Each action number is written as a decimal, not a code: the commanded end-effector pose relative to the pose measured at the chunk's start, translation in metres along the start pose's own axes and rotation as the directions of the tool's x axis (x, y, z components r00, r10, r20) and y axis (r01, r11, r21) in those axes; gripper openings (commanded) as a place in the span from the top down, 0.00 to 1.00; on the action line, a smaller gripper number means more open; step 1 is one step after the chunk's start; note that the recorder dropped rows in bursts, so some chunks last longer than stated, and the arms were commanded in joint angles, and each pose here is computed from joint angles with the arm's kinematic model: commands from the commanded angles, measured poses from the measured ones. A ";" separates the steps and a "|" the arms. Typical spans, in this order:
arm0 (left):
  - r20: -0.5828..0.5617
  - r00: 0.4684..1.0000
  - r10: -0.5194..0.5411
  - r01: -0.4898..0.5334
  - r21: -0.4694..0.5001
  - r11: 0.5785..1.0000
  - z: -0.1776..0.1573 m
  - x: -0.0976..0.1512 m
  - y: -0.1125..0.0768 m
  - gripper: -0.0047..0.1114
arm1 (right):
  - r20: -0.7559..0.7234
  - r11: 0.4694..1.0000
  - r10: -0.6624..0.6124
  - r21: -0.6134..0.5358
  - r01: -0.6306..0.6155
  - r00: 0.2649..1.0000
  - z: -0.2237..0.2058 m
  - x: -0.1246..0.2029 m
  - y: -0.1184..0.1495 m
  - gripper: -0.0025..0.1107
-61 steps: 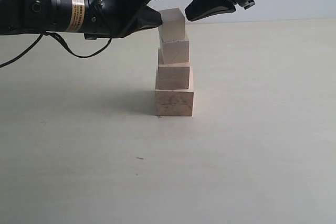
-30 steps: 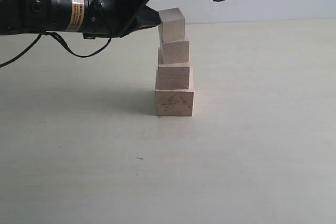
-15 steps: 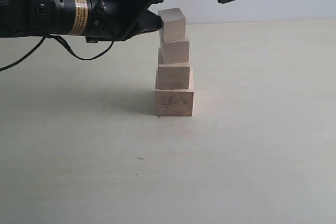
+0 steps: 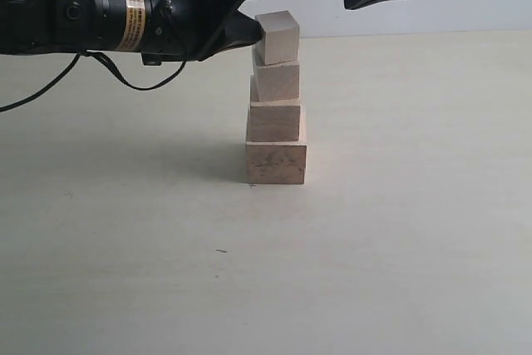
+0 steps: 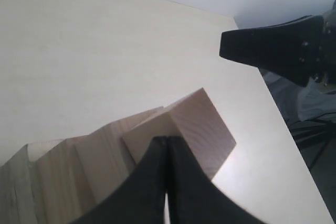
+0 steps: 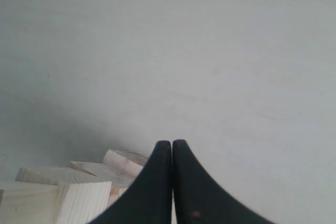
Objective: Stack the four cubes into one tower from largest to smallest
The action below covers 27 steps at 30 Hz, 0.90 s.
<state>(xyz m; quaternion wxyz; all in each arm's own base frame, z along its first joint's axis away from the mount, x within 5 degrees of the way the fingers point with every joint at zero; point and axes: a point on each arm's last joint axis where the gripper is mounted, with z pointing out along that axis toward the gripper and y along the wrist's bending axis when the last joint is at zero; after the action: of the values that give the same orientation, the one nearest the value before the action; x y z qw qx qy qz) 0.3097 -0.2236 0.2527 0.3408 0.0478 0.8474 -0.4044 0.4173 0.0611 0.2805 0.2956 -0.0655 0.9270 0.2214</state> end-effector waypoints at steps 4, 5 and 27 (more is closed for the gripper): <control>0.026 1.000 -0.011 0.012 -0.033 0.999 0.001 -0.003 0.003 0.96 | -0.202 0.987 -0.107 -0.135 0.081 0.974 -0.010 0.019 0.007 0.98; 0.028 1.000 -0.012 0.013 -0.036 0.999 0.001 -0.004 0.003 0.96 | -0.217 0.984 -0.116 -0.160 0.082 0.969 -0.011 0.020 0.008 0.98; 0.087 0.996 0.023 -0.015 -0.094 0.995 -0.008 -0.015 0.010 0.96 | -0.209 0.894 -0.078 -0.447 -0.024 0.975 0.009 0.023 0.017 0.98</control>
<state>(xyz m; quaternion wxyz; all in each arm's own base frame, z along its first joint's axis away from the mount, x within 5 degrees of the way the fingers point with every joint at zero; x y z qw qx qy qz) 0.3192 -0.2068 0.2610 0.3875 0.0208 0.8485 -0.3597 0.3984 0.0795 0.2676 0.1677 -0.1644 0.8828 0.4068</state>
